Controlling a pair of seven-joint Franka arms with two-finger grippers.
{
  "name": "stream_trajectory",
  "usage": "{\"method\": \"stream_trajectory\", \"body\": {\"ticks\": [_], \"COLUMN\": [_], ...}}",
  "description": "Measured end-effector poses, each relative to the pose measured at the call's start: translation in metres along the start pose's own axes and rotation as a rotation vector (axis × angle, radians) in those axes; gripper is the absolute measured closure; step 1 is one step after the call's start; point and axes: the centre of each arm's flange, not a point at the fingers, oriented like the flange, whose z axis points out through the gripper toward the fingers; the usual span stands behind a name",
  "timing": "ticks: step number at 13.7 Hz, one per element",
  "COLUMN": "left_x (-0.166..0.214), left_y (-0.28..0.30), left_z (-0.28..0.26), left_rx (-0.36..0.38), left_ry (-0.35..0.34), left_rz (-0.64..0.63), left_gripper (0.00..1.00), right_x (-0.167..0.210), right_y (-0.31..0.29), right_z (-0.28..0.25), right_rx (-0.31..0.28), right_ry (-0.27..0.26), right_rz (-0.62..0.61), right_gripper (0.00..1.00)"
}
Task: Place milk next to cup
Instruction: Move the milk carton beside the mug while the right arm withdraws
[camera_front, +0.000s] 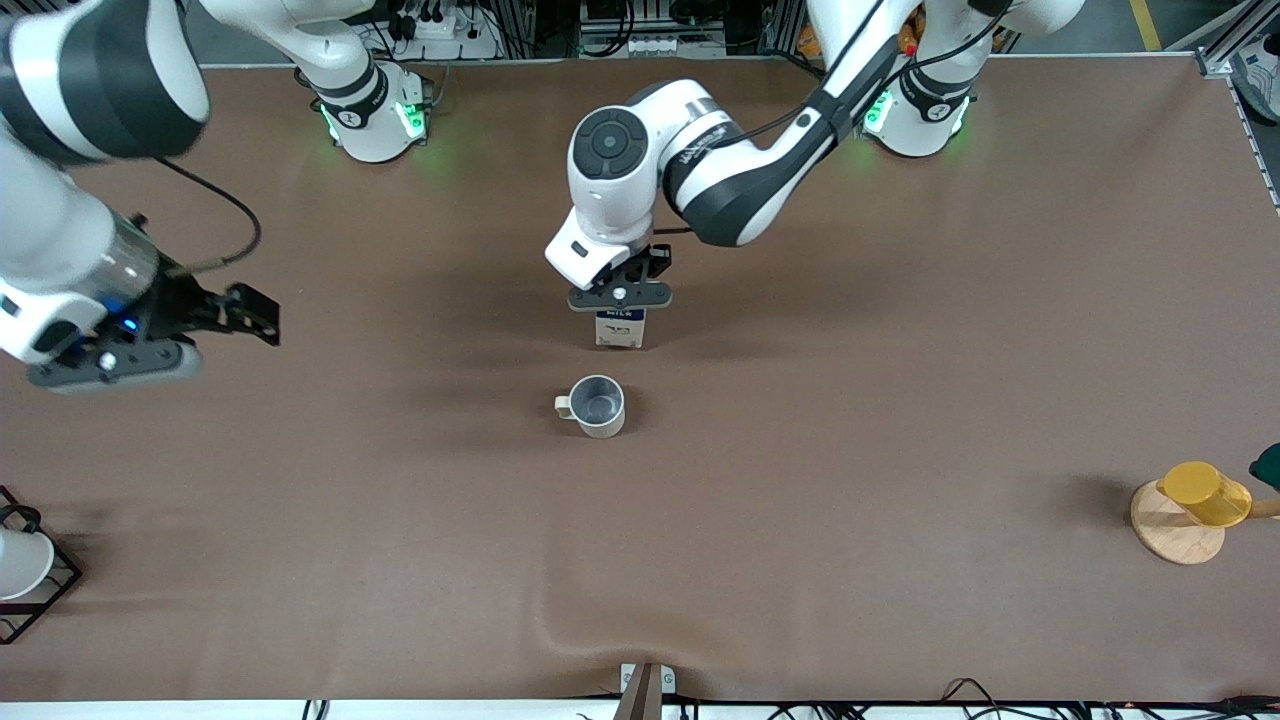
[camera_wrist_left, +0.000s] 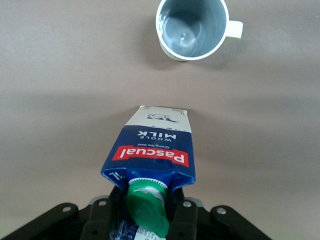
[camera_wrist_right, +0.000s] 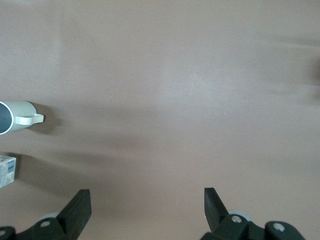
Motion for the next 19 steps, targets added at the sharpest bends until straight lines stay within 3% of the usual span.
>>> {"method": "stream_trajectory", "body": {"ticks": [6,14,19], "left_x": [0.01,0.017,0.025], "left_y": [0.006,0.004,-0.001], "left_z": [0.019,0.021,0.02], "left_rx": [-0.036,-0.037,-0.037], "left_ry": [0.02,0.025,0.036], "left_rz": [-0.038,-0.048,-0.062], "left_gripper": [0.6,0.6,0.6], "right_x": [-0.02,-0.06,-0.067], "right_y": [0.076,0.09,0.095], "right_z": [-0.012,-0.067,-0.063], "right_rx": [-0.003,-0.003,0.004], "right_ry": [-0.009,0.03,-0.017], "right_rz": [0.001,0.055,0.177], "right_gripper": [0.0,0.0,0.0]}}
